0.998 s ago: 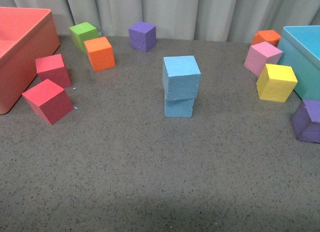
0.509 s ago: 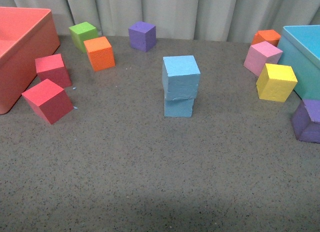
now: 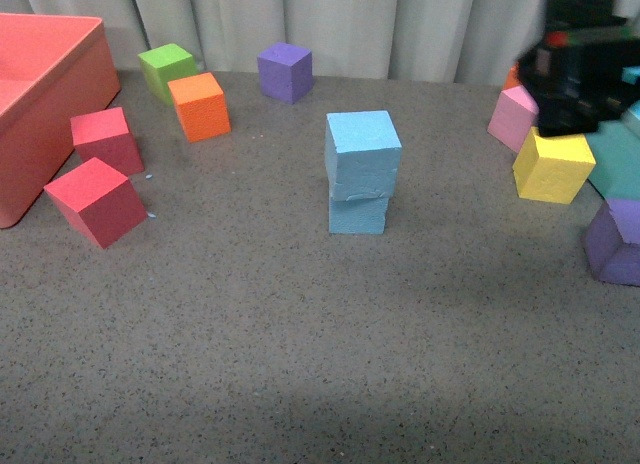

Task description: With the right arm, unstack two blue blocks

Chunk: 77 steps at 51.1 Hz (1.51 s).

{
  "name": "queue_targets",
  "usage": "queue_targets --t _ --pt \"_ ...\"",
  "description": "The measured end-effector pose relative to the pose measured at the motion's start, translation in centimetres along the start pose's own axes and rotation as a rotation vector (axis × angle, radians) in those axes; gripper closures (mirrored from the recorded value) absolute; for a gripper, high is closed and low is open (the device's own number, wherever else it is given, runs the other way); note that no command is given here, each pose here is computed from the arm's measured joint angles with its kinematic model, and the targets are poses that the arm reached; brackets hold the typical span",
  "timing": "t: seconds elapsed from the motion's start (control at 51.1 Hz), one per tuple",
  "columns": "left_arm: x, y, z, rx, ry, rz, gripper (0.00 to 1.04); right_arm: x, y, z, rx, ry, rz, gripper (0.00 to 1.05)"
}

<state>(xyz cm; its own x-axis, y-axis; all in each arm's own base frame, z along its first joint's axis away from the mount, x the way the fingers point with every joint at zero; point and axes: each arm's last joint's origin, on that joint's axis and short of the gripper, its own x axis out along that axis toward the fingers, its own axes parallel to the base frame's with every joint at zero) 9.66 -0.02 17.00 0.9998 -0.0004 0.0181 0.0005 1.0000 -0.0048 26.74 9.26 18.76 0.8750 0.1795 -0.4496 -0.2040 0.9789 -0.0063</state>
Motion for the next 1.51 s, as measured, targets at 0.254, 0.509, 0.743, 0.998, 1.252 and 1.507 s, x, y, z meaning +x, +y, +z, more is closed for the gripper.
queue_targets --t 0.254,0.509,0.743,0.998,1.252,1.507 --pt "0.0 0.0 0.0 0.000 0.000 0.000 0.07 7.8 4.0 3.5 0.033 0.211 0.076 0.10" --pt "0.0 0.0 0.0 0.000 0.000 0.000 0.07 13.2 6.9 4.4 0.018 0.421 0.094 0.10" --pt "0.0 0.0 0.0 0.000 0.000 0.000 0.07 15.4 8.0 3.3 -0.007 0.517 0.089 0.10" --pt "0.0 0.0 0.0 0.000 0.000 0.000 0.07 17.7 8.6 1.8 -0.014 0.603 0.075 0.16" --pt "0.0 0.0 0.0 0.000 0.000 0.000 0.07 18.1 8.9 1.8 0.010 0.618 0.077 0.53" --pt "0.0 0.0 0.0 0.000 0.000 0.000 0.07 16.9 8.0 3.0 0.062 0.547 0.027 0.57"
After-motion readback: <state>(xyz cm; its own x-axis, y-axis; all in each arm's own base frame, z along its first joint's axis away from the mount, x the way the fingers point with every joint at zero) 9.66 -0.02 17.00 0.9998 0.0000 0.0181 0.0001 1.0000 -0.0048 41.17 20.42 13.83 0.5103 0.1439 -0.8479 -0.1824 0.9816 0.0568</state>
